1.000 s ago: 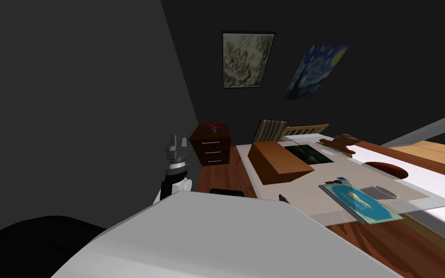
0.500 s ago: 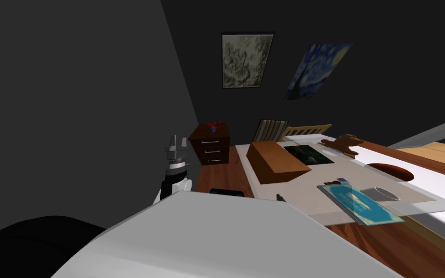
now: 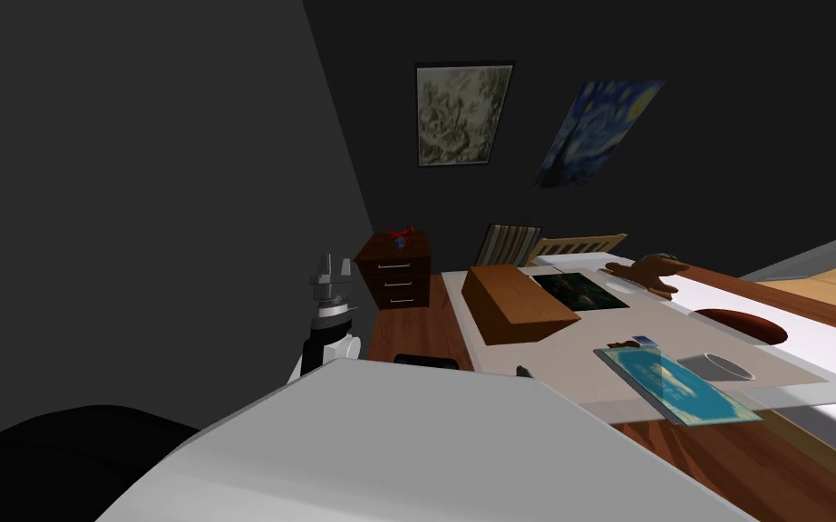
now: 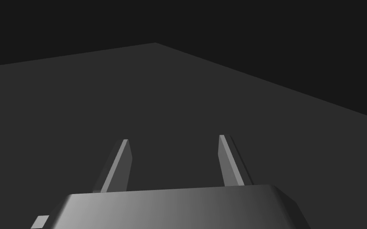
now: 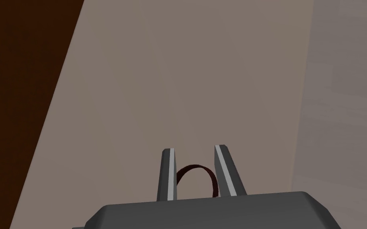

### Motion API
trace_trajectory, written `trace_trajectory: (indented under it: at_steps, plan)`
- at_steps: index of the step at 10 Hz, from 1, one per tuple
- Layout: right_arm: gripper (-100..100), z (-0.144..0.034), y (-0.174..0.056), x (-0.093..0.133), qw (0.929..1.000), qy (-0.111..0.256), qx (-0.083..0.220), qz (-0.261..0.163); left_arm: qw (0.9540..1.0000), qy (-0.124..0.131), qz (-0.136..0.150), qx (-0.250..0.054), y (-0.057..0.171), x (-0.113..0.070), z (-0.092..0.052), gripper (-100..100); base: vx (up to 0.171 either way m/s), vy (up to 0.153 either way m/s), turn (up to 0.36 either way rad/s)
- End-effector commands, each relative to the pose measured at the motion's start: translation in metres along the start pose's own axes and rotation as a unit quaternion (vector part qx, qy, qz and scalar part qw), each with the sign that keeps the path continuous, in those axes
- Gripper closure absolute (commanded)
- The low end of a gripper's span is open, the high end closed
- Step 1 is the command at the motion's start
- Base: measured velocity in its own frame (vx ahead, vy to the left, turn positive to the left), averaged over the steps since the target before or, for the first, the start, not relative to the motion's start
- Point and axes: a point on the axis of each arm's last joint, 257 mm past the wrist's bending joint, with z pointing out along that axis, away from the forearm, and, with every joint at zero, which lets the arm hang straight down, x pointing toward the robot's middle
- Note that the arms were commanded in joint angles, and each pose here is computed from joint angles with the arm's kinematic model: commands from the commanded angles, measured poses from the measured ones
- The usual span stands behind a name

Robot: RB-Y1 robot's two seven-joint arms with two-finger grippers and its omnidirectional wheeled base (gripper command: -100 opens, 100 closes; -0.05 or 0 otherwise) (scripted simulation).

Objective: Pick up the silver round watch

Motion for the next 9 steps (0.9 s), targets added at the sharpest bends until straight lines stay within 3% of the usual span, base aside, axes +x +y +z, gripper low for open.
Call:
trace_trajectory:
  at_steps: [1,3,4,5,7,9]
  plan:
    - [100,0.0,0.0,0.0,1.0,0.0,0.0,0.0,1.0,0.0,0.0,0.0,0.0,0.0,0.0,0,0.0,0.0,0.0]
    - [100,0.0,-0.001,0.0,1.0,0.0,0.001,0.0,1.0,0.0,0.0,0.0,0.0,0.0,0.0,0,0.0,0.0,0.0]
    - [0,0.0,-0.001,0.0,1.0,0.0,0.001,0.0,1.0,0.0,0.0,0.0,0.0,0.0,0.0,0,0.0,0.0,0.0]
    - [100,0.003,0.005,0.011,1.0,-0.001,0.005,-0.006,1.0,0.0,0.0,0.0,0.0,0.0,0.0,0,0.038,0.078,-0.104]
    - [100,0.003,0.005,0.011,1.0,-0.001,0.005,-0.006,1.0,0.0,0.0,0.0,0.0,0.0,0.0,0,0.023,0.082,-0.041]
    - [100,0.008,0.014,0.028,0.9998,-0.003,0.012,-0.013,1.0,0.0,0.0,0.0,0.0,0.0,0.0,0,0.029,0.086,-0.079]
